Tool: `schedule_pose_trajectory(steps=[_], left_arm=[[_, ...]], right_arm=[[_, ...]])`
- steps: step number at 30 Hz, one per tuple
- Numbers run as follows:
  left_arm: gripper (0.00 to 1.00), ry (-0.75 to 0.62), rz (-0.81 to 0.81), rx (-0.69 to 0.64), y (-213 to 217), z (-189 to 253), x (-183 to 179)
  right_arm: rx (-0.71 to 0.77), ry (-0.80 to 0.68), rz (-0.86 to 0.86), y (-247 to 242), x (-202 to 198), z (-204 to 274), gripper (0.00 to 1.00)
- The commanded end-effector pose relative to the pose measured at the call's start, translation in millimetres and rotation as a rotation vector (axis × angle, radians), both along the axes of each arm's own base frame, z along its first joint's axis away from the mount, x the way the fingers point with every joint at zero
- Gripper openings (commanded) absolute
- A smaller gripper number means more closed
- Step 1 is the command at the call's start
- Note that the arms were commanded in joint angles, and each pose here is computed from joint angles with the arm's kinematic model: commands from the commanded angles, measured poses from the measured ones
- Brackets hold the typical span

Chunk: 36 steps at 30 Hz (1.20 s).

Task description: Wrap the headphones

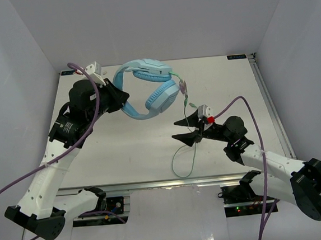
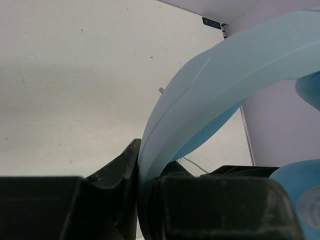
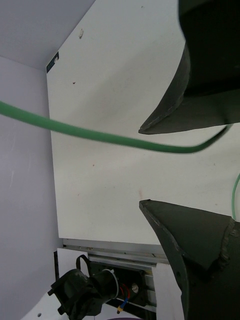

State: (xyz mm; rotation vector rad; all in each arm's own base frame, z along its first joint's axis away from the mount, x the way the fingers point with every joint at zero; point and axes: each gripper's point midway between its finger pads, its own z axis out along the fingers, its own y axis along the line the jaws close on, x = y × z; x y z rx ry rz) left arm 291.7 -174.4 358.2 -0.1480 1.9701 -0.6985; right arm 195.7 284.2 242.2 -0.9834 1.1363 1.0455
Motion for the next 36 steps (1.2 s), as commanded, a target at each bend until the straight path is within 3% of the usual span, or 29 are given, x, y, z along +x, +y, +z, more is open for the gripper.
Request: schedule_pose_trajectory(steps=[1,15,28,29,31,32,36], left_arm=[[0.0,-0.168,-0.018,-0.162,0,79,-15],[0.0,-0.199,-0.052,-0.2,-2,104,-27],[0.0,-0.207,-0.074,-0.234,-4,112,-33],[0.0,-0.206,-0.069,-0.232,-4,112,-32],[0.0,-0.207,-0.067,-0.229,-3,111,-32],[0.0,-0.21,-0.068,-0.23,-3,111,-33],[0.0,-0.235,-0.172,-0.261,-15,119,-48]], right_arm=[[0.056,-0.075,0.079,4,-16,17,0.58],[0.037,-0.061,0.091,7,-16,8,0.34],[0.045,-0.029,0.144,20,-18,4,0.38],[0.044,-0.026,0.145,21,-18,2,0.36],[0.042,-0.023,0.139,22,-17,0,0.14],[0.042,-0.017,0.121,21,-14,0,0.09],[0.01,0.011,0.084,22,-6,-13,0.08]])
